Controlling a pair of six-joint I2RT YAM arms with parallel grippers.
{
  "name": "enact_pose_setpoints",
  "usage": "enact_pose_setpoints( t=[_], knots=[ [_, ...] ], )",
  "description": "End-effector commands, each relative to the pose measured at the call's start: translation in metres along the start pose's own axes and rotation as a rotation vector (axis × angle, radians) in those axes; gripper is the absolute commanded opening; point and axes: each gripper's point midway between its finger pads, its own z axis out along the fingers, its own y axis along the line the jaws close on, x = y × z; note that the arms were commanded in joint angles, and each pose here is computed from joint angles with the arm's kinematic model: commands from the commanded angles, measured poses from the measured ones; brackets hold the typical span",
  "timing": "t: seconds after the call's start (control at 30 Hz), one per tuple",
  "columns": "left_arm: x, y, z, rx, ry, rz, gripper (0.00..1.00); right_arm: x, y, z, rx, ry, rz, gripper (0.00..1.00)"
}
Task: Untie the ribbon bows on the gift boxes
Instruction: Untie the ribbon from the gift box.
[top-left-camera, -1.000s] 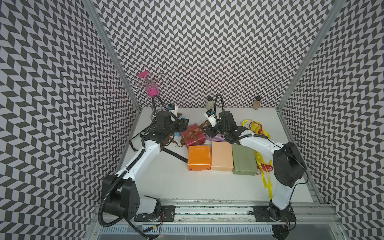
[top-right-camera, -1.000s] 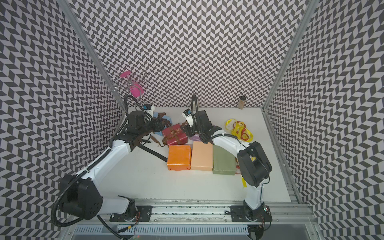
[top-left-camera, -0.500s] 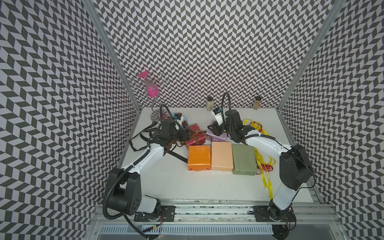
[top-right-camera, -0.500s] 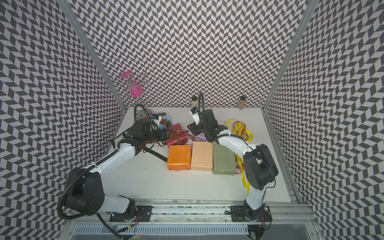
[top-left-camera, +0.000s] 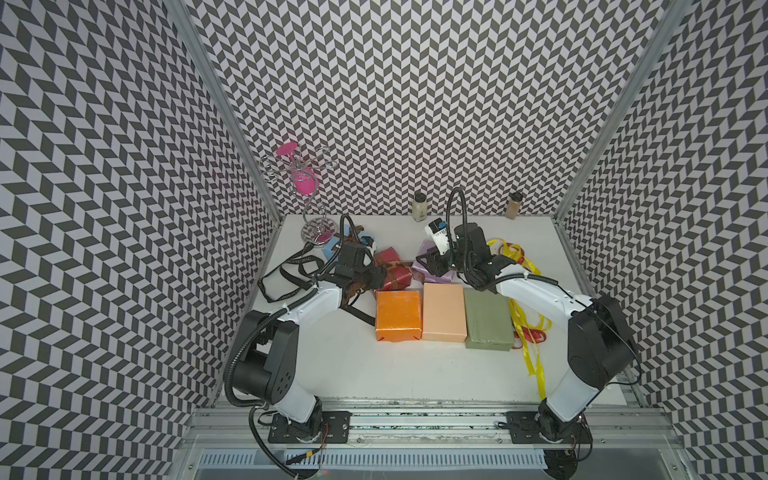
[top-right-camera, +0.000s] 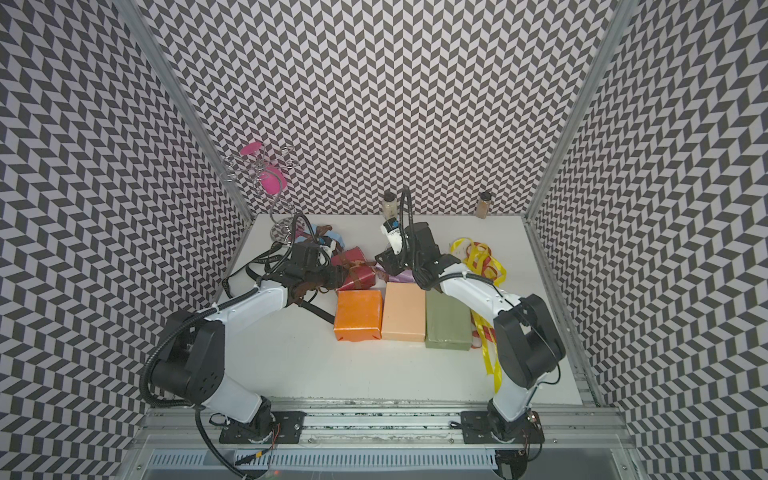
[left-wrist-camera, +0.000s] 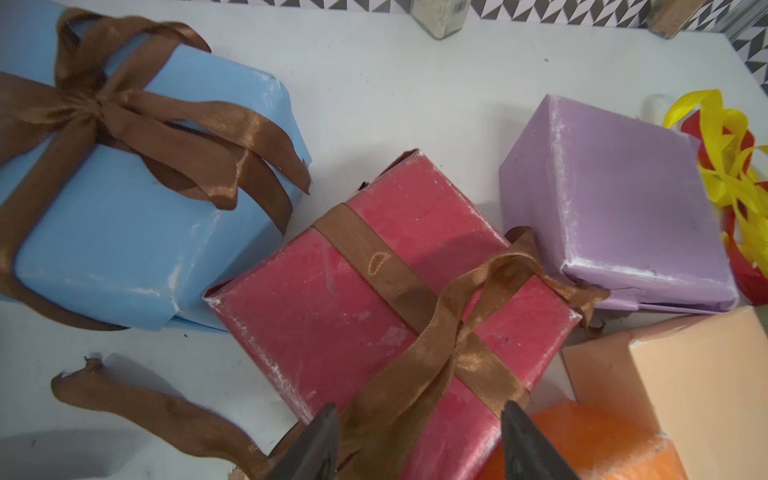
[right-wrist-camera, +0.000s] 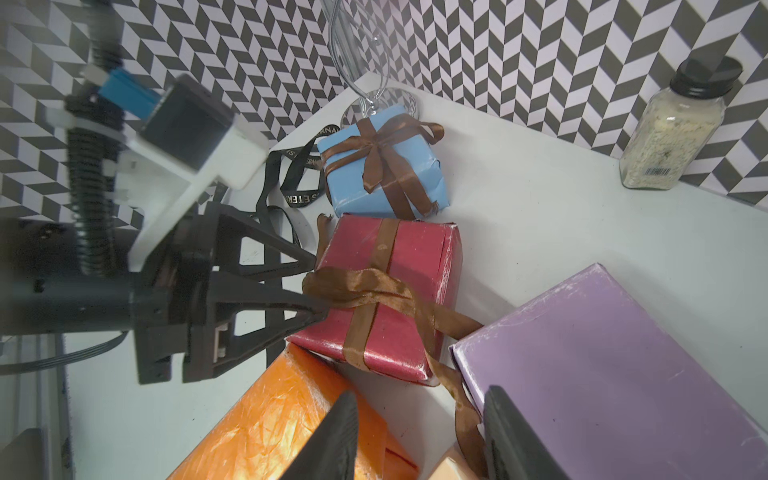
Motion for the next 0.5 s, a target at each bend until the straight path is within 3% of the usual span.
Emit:
enact_pose_setpoints(
  t=[0.0,0.33,0.47],
  knots=[
    [-0.023,-0.002,0.001,-0.015,-0.050,0.039,0.59,-0.019,0.010,-0.015,-0.025,-0.076,-0.013,0.49],
    [-0.019,0.006,0.013,-0.056,-0.024,0.038,0.39,-0.017,0.012,-0.015,-0.034,-0.077,-0.013,0.49],
    [-0.016,0.005,0.015,-0.054,-0.014,0.037,0.37,-0.016,0.011,-0.016,-0.033,-0.078,-0.015,0.49]
  ],
)
